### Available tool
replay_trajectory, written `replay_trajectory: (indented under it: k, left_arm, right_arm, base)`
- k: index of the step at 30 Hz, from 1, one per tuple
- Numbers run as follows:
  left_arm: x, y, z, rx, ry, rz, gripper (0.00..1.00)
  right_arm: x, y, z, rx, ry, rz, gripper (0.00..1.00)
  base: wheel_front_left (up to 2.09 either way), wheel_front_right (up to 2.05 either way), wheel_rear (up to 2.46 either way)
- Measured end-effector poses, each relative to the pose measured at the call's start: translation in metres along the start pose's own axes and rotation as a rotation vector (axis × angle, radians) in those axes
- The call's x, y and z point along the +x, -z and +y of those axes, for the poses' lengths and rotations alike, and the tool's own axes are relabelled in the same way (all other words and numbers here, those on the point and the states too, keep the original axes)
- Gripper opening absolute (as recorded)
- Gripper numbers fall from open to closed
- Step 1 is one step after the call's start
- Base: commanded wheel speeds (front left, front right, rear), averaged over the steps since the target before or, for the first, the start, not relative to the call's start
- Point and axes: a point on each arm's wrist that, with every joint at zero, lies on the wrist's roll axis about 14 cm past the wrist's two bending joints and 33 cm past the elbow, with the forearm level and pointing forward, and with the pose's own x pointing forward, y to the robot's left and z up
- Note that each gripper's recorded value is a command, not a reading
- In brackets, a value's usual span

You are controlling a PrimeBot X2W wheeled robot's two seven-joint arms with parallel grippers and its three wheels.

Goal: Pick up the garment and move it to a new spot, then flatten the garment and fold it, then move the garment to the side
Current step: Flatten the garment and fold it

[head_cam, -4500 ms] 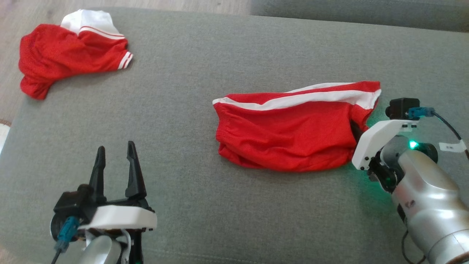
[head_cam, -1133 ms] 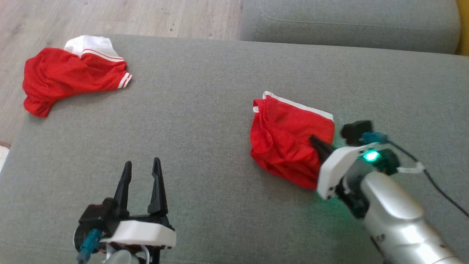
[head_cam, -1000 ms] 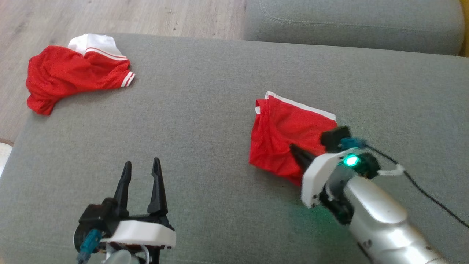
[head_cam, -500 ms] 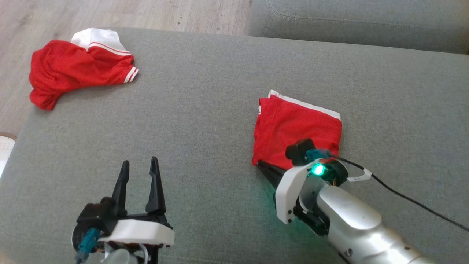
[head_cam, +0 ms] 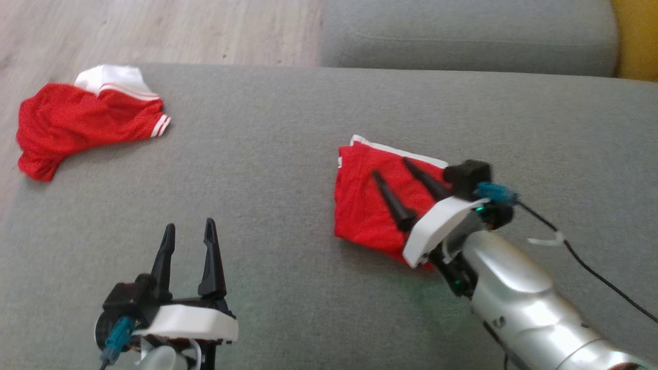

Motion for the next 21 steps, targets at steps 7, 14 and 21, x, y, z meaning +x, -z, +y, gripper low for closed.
replay_trajectory:
  k: [7, 14, 21]
  left_arm:
    - [0.005, 0.002, -0.022, 0.014, 0.076, 0.000, 1.00]
    - [0.001, 0.014, -0.031, 0.018, 0.106, 0.035, 1.00]
    - [-0.008, 0.024, -0.026, 0.014, 0.093, 0.061, 1.00]
  right_arm:
    - [-0.038, -0.032, -0.066, 0.023, 0.227, -0.142, 1.00]
    - [-0.099, -0.016, -0.097, 0.030, 0.409, -0.211, 1.00]
    - [-0.137, 0.010, -0.089, 0.000, 0.479, -0.198, 1.00]
  base:
    - [0.00, 0.00, 0.00]
    - [0.00, 0.00, 0.00]
    - [0.00, 0.00, 0.00]
